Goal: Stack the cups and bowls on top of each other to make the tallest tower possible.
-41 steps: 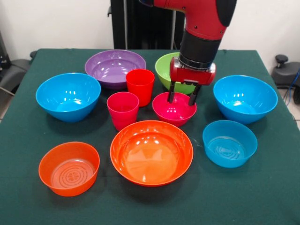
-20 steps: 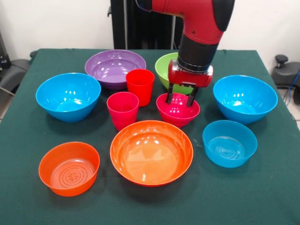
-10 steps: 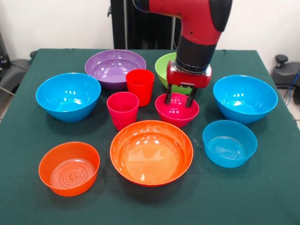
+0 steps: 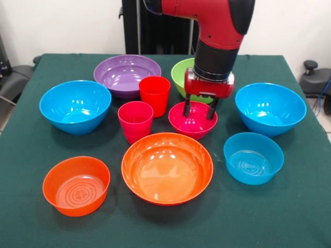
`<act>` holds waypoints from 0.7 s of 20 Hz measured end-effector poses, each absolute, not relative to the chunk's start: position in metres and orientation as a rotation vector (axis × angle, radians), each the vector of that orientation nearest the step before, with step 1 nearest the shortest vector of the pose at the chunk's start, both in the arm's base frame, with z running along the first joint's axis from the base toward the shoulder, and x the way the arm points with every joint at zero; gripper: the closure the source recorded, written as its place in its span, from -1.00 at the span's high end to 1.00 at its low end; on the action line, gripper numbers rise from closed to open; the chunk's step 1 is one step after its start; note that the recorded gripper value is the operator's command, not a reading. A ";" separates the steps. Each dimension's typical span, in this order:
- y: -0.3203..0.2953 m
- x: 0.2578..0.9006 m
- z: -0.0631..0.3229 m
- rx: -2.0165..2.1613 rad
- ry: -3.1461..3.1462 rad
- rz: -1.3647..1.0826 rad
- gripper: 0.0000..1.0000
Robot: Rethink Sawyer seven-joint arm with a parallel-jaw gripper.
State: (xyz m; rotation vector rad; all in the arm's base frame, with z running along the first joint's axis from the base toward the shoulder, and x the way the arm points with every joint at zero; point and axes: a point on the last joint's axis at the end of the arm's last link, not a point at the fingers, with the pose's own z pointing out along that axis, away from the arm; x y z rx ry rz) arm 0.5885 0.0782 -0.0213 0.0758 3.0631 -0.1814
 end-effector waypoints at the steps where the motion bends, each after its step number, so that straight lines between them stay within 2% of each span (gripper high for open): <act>1: 0.079 0.589 -0.021 0.078 3.062 -0.176 1.00; 14: 0.104 0.610 0.006 0.092 3.054 -0.062 1.00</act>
